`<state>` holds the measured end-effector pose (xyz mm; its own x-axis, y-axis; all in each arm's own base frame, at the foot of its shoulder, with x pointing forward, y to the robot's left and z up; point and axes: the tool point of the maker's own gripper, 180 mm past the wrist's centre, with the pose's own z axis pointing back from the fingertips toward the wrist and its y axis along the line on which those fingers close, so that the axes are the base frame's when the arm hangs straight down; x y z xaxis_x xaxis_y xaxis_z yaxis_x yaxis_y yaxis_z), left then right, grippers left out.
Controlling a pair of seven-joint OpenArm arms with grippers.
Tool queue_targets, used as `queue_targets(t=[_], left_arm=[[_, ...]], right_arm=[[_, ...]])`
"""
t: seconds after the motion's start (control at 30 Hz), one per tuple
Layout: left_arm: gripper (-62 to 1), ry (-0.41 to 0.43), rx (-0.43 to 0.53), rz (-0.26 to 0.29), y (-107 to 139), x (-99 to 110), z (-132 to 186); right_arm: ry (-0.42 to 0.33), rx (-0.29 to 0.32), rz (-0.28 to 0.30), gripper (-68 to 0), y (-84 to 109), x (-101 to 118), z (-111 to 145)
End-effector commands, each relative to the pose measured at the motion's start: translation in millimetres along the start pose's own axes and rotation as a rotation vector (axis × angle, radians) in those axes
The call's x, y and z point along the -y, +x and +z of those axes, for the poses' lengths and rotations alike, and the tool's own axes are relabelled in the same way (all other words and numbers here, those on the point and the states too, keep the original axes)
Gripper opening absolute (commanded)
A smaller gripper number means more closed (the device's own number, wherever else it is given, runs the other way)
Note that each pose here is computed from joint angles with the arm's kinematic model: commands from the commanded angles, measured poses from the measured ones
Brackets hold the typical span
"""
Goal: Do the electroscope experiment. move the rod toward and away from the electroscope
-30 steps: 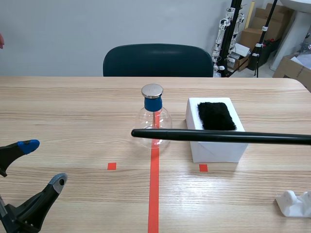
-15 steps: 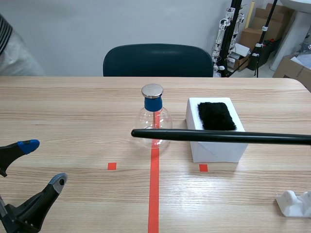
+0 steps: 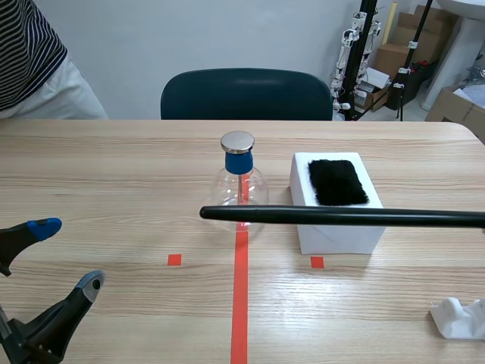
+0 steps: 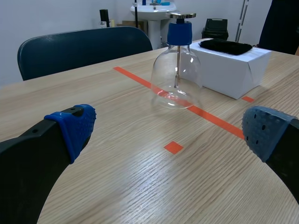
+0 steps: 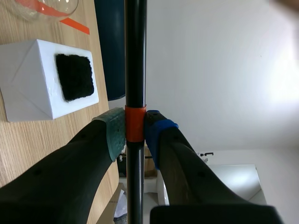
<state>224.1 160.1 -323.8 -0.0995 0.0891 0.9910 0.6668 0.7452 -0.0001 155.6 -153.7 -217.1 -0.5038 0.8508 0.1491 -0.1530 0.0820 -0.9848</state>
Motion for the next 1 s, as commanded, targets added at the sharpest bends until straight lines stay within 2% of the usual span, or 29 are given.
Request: queue_targets(t=[0.0, 0.43, 0.57, 0.97], left_arm=[[1.4, 0.003, 0.017, -0.009, 5.8, -4.1, 1.0], [1.4, 0.003, 0.017, -0.009, 5.8, -4.1, 1.0], [1.4, 0.003, 0.017, -0.009, 5.8, -4.1, 1.0], [1.4, 0.003, 0.017, -0.009, 5.8, -4.1, 1.0]], right_arm=[[-0.024, 0.017, 0.008, -67.6, 2.6, 6.2, -2.2], [-0.024, 0.009, 0.008, -67.6, 1.1, 6.2, -2.2], [-0.024, -0.014, 0.007, -67.6, -3.0, 6.2, -2.2], [-0.025, -0.013, 0.008, -67.6, -2.8, 6.3, -2.2]])
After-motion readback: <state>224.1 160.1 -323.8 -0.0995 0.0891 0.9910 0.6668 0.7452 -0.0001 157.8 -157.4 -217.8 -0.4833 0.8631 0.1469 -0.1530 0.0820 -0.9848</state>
